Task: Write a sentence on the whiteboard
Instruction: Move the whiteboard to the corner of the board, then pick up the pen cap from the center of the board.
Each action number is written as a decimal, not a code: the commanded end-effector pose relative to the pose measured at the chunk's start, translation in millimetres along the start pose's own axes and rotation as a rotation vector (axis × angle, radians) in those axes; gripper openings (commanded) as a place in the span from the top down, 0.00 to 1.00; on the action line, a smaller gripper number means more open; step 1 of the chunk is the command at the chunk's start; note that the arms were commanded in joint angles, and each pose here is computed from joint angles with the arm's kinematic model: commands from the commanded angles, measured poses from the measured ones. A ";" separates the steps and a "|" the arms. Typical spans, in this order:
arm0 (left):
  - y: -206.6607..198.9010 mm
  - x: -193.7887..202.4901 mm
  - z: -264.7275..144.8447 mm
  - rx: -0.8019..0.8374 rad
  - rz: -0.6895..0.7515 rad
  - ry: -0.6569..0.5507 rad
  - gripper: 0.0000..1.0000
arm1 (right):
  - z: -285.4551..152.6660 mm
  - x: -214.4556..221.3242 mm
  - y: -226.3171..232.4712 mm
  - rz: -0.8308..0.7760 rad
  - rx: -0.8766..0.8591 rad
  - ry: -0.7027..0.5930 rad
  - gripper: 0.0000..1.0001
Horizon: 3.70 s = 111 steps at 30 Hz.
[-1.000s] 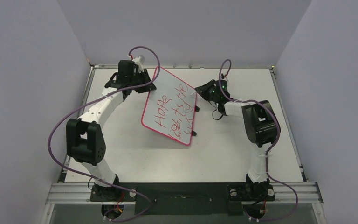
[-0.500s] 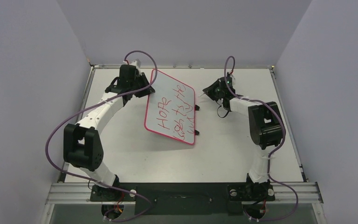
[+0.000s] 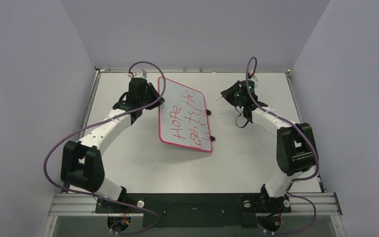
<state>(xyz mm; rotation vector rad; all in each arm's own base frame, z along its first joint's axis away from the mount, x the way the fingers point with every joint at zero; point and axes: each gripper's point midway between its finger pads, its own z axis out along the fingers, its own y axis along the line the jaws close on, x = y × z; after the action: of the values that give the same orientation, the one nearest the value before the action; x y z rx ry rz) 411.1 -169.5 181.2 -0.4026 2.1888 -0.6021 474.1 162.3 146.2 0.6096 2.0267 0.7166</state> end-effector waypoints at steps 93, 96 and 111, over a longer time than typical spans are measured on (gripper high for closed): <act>-50.6 65.0 145.9 0.419 0.875 0.137 0.56 | -151.9 -106.7 -28.8 -0.023 0.021 -0.320 1.00; -39.9 80.6 152.8 0.378 0.874 0.196 0.57 | -151.6 -106.6 -28.2 -0.021 0.019 -0.319 1.00; -12.7 108.9 170.5 0.162 1.000 0.291 0.62 | -154.3 -114.5 -27.2 -0.003 -0.006 -0.340 1.00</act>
<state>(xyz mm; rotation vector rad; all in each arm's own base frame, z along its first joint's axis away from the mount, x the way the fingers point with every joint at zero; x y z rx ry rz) 469.7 -279.2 25.9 0.8412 2.2272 -0.3698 391.9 37.4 235.1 0.6850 1.8155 0.5462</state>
